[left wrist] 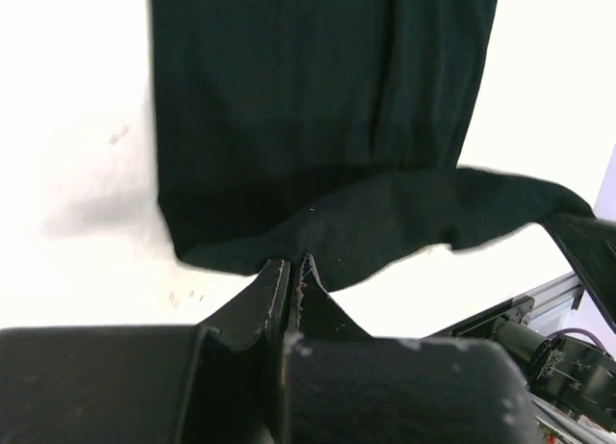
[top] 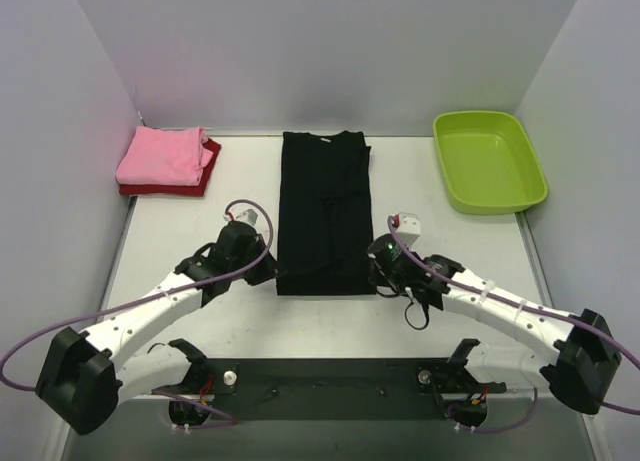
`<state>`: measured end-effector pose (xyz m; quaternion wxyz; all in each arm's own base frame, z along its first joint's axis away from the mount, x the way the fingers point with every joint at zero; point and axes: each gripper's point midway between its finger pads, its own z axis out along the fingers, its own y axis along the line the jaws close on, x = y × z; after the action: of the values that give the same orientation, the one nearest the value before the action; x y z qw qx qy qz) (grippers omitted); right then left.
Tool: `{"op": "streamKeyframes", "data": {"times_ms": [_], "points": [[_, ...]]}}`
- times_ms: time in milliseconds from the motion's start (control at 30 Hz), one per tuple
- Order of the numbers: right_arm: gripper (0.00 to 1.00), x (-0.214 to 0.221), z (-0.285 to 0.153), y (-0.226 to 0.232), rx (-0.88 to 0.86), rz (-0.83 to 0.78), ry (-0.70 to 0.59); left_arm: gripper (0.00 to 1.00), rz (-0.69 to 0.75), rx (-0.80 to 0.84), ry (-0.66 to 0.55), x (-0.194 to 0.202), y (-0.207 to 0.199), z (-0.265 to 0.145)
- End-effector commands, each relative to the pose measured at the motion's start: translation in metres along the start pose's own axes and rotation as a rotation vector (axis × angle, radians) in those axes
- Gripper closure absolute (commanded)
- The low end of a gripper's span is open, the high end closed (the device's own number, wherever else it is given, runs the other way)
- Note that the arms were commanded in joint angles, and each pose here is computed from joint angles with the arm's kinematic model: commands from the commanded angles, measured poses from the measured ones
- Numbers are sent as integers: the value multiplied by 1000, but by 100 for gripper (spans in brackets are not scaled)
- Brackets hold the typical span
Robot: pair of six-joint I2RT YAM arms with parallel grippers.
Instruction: Fold and stack the t-shirts
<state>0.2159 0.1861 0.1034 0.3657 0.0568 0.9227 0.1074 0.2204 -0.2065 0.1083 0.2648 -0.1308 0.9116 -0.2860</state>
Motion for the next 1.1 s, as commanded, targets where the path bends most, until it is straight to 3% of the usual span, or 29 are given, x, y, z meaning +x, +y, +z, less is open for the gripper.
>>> {"op": "streamKeyframes", "data": {"times_ms": [0, 500, 1067], "points": [[100, -27, 19, 24, -50, -17, -4, 100, 82, 166, -36, -35, -53, 7], [100, -86, 65, 39, -58, 75, 16, 100, 65, 162, -93, -119, -59, 26], [100, -134, 120, 17, 2, 169, 38, 100, 0, 177, -59, -155, -35, 87]]}}
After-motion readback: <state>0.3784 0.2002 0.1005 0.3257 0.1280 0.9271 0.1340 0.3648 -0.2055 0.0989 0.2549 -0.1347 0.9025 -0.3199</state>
